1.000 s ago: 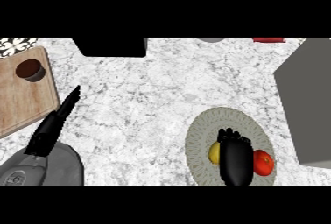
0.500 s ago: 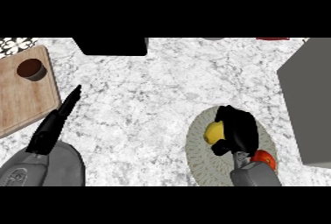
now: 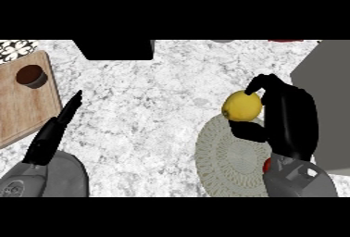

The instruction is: Pick the lemon from the placemat and place it in the tiered shelf

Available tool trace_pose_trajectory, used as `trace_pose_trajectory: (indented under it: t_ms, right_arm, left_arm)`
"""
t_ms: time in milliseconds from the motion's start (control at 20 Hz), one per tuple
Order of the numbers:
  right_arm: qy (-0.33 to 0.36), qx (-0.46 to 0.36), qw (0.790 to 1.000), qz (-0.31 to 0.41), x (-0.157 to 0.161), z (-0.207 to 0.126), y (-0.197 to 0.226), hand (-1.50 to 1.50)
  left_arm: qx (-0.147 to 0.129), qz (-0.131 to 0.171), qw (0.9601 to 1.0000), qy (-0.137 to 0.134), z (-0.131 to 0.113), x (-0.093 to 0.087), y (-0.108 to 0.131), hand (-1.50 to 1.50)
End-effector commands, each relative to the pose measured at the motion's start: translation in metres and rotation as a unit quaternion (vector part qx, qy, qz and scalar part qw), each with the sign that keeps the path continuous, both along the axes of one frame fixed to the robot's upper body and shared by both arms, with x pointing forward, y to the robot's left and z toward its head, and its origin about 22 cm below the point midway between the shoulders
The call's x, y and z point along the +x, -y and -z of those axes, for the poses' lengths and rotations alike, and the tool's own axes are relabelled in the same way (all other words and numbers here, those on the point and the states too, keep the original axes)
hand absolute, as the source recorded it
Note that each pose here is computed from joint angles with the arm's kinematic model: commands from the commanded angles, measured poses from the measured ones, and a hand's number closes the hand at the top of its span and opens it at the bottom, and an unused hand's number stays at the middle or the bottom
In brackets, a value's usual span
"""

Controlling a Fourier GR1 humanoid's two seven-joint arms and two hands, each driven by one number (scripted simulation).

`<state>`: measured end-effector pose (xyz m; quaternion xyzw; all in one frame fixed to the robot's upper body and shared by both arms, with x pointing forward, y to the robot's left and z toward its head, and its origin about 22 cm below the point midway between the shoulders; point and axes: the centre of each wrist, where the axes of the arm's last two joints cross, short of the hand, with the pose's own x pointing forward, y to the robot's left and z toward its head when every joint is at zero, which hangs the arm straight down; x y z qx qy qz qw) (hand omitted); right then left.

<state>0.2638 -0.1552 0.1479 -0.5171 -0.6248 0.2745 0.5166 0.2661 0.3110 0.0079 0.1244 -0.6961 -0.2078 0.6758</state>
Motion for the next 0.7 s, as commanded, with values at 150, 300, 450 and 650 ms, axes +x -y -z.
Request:
trace_pose_trajectory:
  t_ms: [150,300,450,650]
  right_arm:
    - [0.098,-0.022,0.993,0.055,-0.033,-0.102,0.01,1.5]
    - [0.096,-0.003,0.993,0.062,-0.052,-0.135,0.014,1.5]
    - [0.074,0.013,0.992,0.1,-0.04,-0.165,0.023,1.5]
    - [0.039,-0.031,0.989,0.139,-0.026,-0.185,0.06,1.5]
  left_arm:
    - [-0.006,0.002,1.0,-0.003,0.008,0.009,-0.004,0.0]
    - [0.003,0.005,1.0,-0.001,0.004,0.003,0.004,0.0]
    - [0.006,0.005,1.0,0.0,0.003,0.002,0.003,0.0]
    - [0.0,0.004,1.0,-0.001,0.009,-0.008,-0.011,0.0]
